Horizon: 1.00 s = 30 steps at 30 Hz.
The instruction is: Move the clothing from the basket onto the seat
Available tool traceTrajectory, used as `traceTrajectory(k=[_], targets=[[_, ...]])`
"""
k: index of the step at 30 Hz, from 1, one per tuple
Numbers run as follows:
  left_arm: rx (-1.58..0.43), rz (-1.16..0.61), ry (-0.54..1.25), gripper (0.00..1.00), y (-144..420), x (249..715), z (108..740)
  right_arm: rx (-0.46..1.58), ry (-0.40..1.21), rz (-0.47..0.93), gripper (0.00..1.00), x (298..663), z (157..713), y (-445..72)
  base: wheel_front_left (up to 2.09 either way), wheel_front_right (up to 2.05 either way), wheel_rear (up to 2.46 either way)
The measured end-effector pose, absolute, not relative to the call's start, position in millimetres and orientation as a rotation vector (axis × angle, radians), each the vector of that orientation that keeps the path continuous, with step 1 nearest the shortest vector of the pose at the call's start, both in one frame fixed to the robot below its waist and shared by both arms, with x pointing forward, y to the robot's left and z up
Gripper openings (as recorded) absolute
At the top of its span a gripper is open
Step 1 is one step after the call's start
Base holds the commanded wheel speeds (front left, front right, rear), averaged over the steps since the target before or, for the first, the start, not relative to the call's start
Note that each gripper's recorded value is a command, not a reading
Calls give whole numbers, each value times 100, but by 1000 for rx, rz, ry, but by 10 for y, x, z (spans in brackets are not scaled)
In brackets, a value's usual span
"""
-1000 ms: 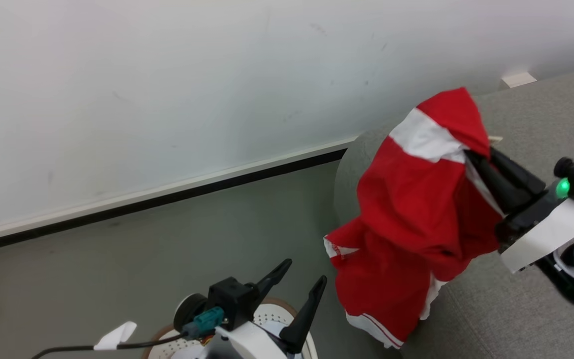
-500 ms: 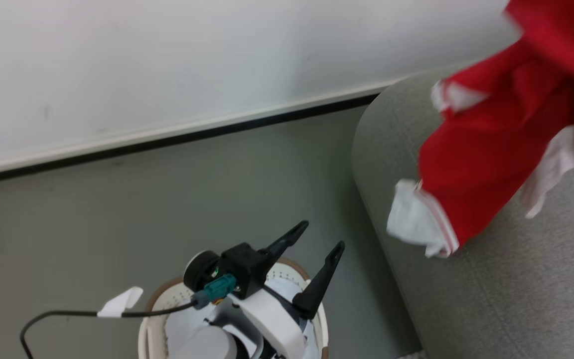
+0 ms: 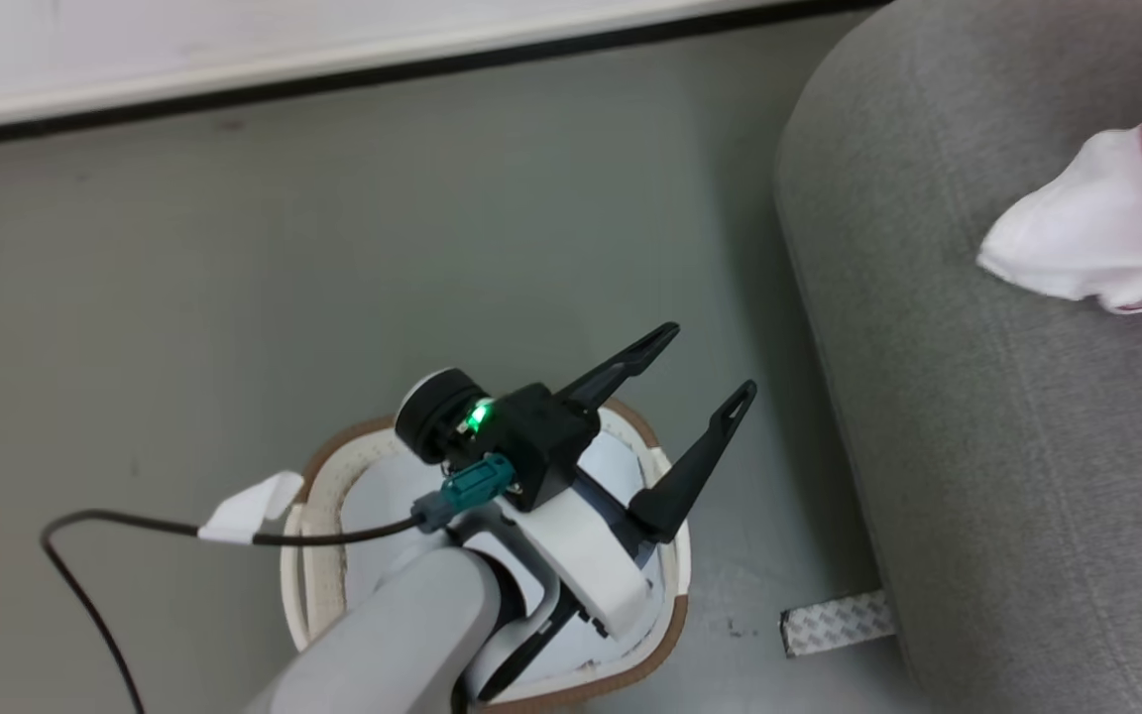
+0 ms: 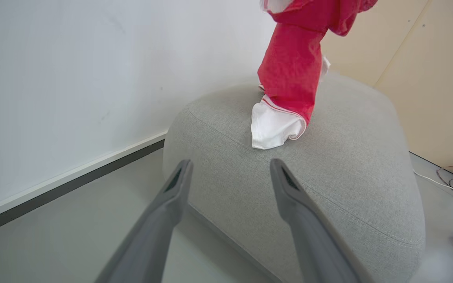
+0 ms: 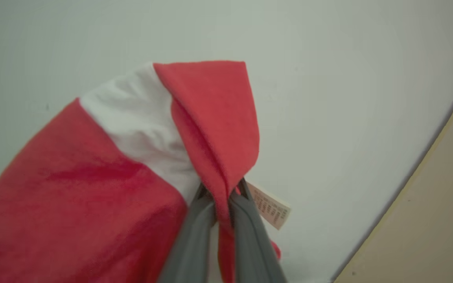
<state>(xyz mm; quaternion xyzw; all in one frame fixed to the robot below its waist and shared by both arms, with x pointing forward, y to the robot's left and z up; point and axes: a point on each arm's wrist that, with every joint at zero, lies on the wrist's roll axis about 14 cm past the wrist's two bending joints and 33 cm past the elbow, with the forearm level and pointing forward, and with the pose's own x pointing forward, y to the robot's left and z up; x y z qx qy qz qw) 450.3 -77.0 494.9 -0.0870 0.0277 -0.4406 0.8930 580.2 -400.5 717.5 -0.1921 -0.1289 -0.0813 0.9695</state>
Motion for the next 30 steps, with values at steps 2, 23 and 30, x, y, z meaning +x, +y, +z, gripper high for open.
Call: traceTrajectory(k=[2,23,30], targets=[[-190,-912,72,100,-770,4553,4866,-388,-165,-187,0,5902,6771,-4110,0,0,0],[-153,-799,105,100,-419,4433,4734,-166,227,-289,100,5157,4832,-4087,0,0,0],[-155,-705,57,100,-192,4274,4922,-165,82,-243,100,4853,5202,-3836,0,0,0]])
